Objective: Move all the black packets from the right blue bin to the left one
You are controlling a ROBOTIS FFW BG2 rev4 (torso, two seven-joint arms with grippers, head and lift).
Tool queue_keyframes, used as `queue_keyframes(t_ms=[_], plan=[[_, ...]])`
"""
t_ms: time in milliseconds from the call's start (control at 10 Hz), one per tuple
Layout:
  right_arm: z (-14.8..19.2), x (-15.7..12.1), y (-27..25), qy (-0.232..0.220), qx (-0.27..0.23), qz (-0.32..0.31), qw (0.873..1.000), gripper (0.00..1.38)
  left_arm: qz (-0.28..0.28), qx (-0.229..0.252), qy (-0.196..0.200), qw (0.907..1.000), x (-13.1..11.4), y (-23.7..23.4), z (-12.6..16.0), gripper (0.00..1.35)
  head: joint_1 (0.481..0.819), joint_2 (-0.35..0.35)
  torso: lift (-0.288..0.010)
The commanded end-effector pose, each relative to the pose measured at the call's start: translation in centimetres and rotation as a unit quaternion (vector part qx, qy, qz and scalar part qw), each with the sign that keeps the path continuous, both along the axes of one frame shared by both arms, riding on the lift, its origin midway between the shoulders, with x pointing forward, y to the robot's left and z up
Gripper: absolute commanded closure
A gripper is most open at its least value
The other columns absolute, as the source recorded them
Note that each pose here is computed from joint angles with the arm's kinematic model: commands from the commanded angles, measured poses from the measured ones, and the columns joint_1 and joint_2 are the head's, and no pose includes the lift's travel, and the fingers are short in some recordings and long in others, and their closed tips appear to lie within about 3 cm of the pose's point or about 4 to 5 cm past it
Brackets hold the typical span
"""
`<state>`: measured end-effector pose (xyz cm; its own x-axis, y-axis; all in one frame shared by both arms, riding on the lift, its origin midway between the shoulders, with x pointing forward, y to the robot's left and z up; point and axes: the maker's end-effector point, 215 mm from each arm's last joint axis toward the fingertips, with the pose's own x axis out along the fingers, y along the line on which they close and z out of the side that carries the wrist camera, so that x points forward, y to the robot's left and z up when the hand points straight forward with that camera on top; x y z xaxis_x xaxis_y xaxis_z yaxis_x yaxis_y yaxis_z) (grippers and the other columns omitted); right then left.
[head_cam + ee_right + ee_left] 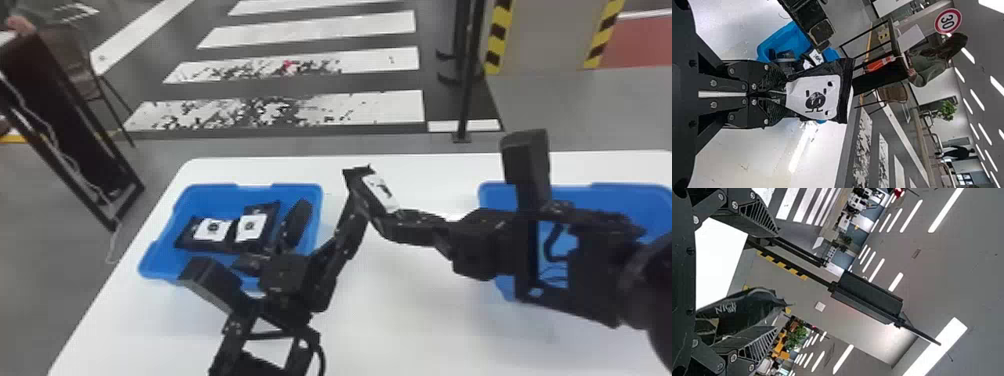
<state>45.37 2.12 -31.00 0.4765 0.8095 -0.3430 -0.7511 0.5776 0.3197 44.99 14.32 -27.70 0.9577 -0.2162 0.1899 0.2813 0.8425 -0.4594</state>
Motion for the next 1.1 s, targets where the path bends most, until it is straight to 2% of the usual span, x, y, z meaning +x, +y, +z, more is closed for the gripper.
queue_keyframes(t_ms=[0, 500, 600, 700, 800, 1000], plan=[[-0.7, -0.7, 1.1, 0.008, -0.003, 0.013, 1.0, 1.16, -0.014, -0.01, 0.002, 0.9999, -0.1, -1.2, 0.1, 0.22, 0.695, 0.201, -0.168], [0.1, -3.1, 4.2, 0.009, 0.006, 0.057, 0.998, 1.16, -0.019, -0.002, 0.024, 0.9995, 0.2, -1.2, -1.3, 0.22, 0.695, 0.227, -0.168], [-0.1, -3.3, 4.3, 0.011, 0.005, 0.058, 0.998, 1.16, -0.019, 0.005, 0.027, 0.9994, 0.2, -1.0, -1.5, 0.39, 0.695, 0.239, -0.168], [0.0, -3.1, 4.2, 0.009, 0.004, 0.057, 0.998, 1.16, -0.023, 0.008, 0.04, 0.9989, 0.3, -1.2, -2.3, 1.06, 0.695, 0.244, -0.168], [0.1, -2.9, 4.1, 0.005, 0.003, 0.056, 0.998, 1.16, -0.025, 0.003, 0.045, 0.9987, 0.3, -1.3, -2.5, 1.2, 0.695, 0.247, -0.168], [0.4, -2.6, 4.2, 0.002, 0.007, 0.055, 0.998, 1.16, -0.019, 0.003, 0.036, 0.9992, 0.3, -0.9, -2.0, 1.21, 0.695, 0.244, -0.168]])
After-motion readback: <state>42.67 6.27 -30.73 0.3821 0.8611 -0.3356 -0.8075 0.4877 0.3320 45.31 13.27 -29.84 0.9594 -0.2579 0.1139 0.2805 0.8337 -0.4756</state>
